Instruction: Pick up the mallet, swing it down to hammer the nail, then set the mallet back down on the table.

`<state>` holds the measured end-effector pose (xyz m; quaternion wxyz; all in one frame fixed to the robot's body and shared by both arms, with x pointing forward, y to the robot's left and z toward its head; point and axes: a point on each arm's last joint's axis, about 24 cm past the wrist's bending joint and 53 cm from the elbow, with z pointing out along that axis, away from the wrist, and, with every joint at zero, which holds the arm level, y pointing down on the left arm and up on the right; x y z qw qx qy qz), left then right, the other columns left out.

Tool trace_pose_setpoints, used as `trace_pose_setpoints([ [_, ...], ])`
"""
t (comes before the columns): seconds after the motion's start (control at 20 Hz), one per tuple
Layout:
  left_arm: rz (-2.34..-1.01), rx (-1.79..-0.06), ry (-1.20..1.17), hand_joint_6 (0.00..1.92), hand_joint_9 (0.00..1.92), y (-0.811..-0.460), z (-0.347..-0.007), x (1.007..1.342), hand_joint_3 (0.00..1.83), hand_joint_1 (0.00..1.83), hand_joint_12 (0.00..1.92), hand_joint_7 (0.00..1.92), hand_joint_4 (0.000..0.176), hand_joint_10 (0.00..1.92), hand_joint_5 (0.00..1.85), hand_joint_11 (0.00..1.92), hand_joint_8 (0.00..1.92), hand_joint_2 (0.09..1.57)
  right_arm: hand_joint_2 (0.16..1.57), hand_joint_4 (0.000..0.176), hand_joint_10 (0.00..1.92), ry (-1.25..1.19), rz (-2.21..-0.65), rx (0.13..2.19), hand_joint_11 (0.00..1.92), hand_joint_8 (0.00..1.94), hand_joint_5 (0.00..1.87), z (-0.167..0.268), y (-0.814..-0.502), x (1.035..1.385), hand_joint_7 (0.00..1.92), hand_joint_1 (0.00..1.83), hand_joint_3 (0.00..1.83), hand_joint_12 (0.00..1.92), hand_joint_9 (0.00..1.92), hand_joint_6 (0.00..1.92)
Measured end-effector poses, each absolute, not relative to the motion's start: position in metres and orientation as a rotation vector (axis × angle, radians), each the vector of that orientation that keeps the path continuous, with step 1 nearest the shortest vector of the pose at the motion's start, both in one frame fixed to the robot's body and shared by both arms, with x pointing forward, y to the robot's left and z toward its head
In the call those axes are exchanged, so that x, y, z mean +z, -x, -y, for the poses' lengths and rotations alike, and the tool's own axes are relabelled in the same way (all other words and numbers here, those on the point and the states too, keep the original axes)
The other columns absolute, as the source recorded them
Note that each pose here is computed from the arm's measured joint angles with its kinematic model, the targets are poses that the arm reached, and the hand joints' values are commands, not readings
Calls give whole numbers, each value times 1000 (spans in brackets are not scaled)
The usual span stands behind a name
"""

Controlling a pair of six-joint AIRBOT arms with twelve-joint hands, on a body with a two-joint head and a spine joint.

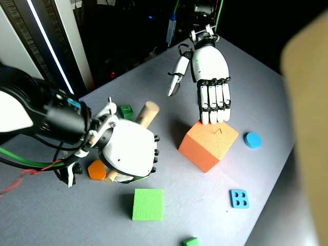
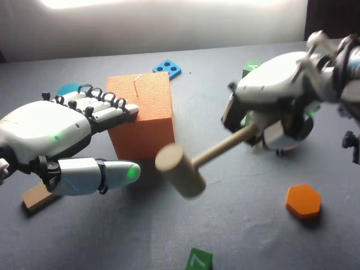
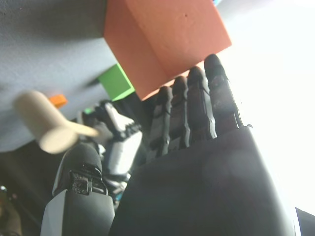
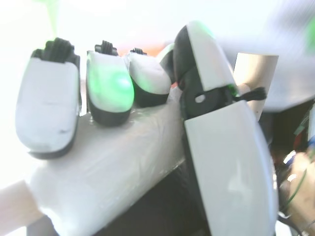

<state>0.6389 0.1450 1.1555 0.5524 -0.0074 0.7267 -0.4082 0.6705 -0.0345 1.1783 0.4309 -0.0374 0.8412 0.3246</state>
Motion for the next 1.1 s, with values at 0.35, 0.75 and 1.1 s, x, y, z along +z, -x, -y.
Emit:
trace_pose_setpoints([
  [0.35,-1718,-965,18,5,202,-639,-145,1156,3,0,365,205,0,3,175,0,5,1196,1571,176,1921,-85,-1900,897,1915,1941,1412,61,-695,1258,1632,452,60,1921,1749,1921],
  [0.75,-1717,-966,19,3,182,-639,-145,1156,4,0,340,180,0,3,166,0,2,1203,1571,176,1921,-153,-1580,779,1909,1941,1408,91,-714,1310,1643,401,91,1921,1750,1921],
  [1.1,-1717,-966,19,2,190,-639,-145,1156,2,0,354,193,0,1,178,0,1,1205,1571,176,1921,-210,-1538,1027,1921,1941,1419,51,-689,1300,1669,404,108,1921,1770,1921],
])
